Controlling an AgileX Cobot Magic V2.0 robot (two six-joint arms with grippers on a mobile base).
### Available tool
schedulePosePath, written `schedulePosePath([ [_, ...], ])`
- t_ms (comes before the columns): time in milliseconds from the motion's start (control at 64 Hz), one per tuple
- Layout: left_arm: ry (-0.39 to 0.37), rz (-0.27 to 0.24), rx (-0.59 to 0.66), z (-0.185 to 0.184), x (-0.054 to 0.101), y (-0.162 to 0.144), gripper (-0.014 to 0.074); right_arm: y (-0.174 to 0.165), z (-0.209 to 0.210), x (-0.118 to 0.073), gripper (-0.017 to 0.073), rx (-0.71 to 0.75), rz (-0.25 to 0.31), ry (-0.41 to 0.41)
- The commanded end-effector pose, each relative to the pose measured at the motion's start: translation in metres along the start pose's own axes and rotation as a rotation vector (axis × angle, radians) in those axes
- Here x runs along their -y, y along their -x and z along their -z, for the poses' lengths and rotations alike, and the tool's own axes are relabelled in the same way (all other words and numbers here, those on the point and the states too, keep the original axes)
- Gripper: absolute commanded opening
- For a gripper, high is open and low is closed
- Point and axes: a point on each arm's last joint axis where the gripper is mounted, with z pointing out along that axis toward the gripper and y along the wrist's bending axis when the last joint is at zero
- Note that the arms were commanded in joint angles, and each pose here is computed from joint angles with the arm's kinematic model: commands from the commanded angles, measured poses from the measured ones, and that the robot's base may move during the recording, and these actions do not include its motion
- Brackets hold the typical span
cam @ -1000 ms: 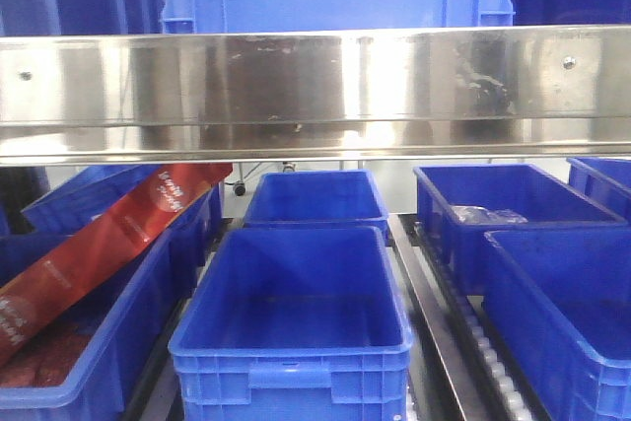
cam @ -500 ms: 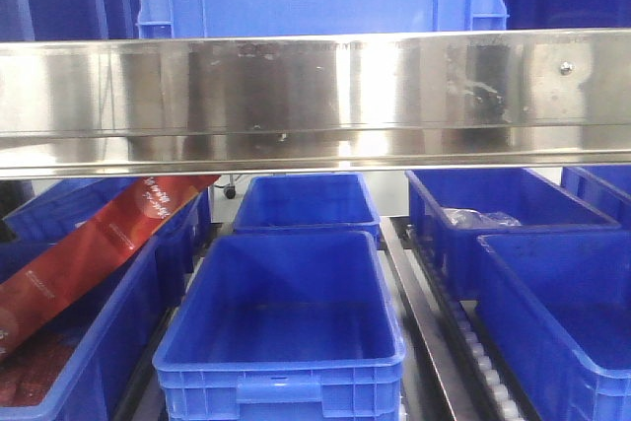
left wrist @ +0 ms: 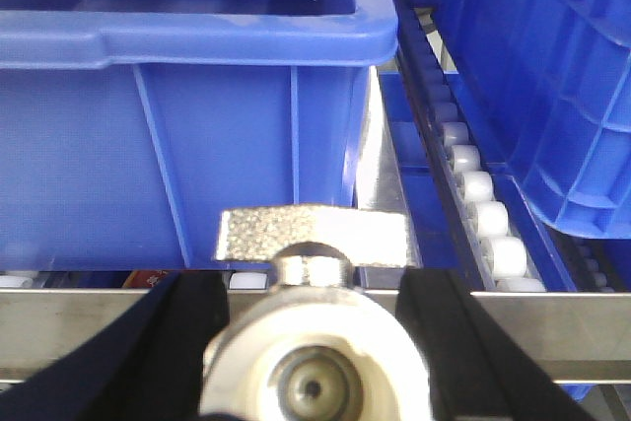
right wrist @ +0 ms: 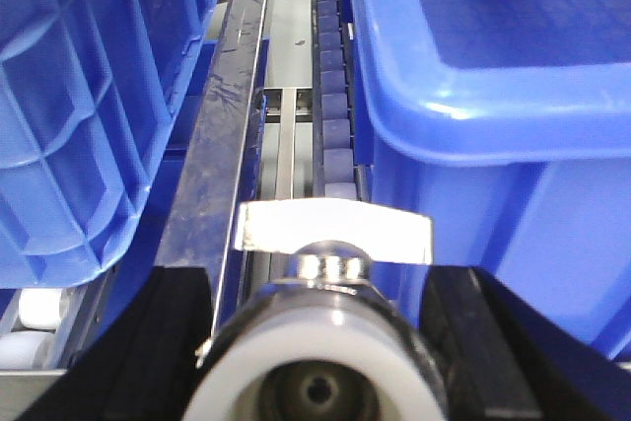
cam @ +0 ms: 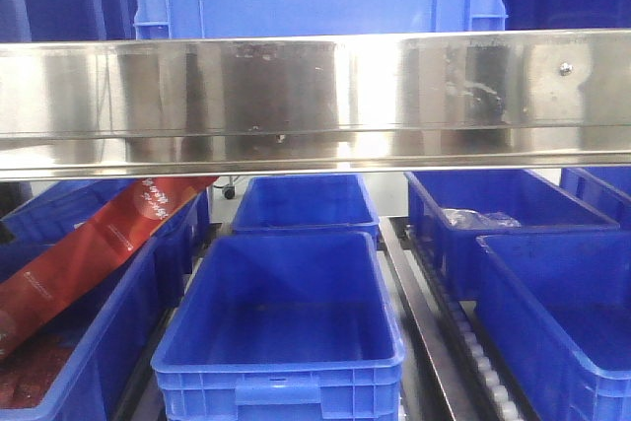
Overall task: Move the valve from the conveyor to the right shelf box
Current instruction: 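Lower both held valves down into blue boxes on the shelf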
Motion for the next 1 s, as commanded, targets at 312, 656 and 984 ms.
schedulePosePath([
  [312, 0.003, 0.002, 0.071, 0.003, 0.000, 0.007, -0.0111, 0.015, 0.007, 0.000, -0.0162, 0.151, 0.010, -0.006],
  [656, -0.033, 0.005, 0.085, -0.011, 0.003, 0.047, -0.0111, 0.037, 0.016, -0.010, -0.0162, 0.245, 0.057, 0.025],
  [984, -0.277, -0.141, 0.160, -0.073, 0.071, 0.140, -0.0111, 0.103, -0.001, -0.050, -0.0162, 0.327, 0.142, 0.134],
])
